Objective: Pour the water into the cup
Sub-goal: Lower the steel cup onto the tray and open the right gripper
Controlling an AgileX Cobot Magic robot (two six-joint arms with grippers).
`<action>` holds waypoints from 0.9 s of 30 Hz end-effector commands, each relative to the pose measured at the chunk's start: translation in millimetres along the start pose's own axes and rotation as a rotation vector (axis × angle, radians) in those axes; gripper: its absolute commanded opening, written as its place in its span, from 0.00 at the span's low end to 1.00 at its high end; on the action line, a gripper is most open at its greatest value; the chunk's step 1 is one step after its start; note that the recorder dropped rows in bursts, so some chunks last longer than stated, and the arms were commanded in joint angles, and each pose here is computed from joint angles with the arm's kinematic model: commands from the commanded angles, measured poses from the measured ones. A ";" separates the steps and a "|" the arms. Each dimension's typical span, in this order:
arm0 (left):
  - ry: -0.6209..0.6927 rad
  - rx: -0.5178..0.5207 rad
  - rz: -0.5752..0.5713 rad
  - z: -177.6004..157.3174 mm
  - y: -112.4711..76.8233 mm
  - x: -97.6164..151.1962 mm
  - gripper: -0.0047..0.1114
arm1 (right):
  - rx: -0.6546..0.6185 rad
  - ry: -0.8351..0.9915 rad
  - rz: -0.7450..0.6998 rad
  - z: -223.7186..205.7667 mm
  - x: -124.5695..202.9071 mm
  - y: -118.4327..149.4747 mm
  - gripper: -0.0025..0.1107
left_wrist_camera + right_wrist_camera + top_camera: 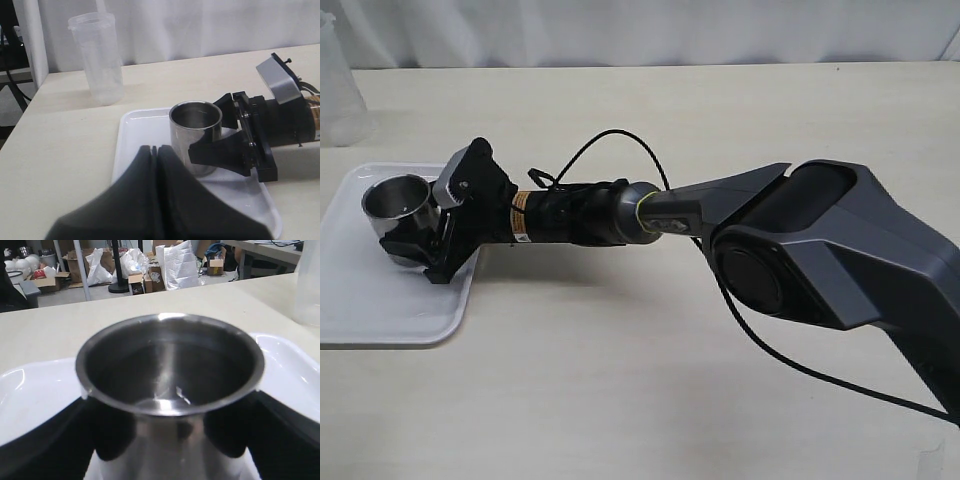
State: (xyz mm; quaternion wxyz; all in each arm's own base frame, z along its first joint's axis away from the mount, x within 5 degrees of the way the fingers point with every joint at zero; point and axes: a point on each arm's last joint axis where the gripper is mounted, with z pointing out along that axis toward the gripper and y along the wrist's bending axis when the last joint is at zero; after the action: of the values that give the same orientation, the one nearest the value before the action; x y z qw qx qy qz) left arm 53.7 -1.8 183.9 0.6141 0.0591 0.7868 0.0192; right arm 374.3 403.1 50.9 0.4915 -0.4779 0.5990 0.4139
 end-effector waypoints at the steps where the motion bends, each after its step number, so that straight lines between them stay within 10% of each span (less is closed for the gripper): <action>1: -0.012 -0.002 -0.008 0.2 0.0 -0.2 0.04 | -0.001 -0.004 -0.008 0.6 -1.7 0.0 0.64; 27: -0.012 -0.002 -0.008 0.2 0.0 -0.2 0.04 | 0.002 -0.014 -0.007 0.2 -9.4 -0.6 0.75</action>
State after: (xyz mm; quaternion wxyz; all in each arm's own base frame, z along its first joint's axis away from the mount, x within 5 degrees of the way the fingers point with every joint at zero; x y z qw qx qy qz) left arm 53.7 -1.8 183.9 0.6141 0.0591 0.7868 0.0192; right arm 374.2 402.9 49.6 0.4897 -0.4791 0.6006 0.4122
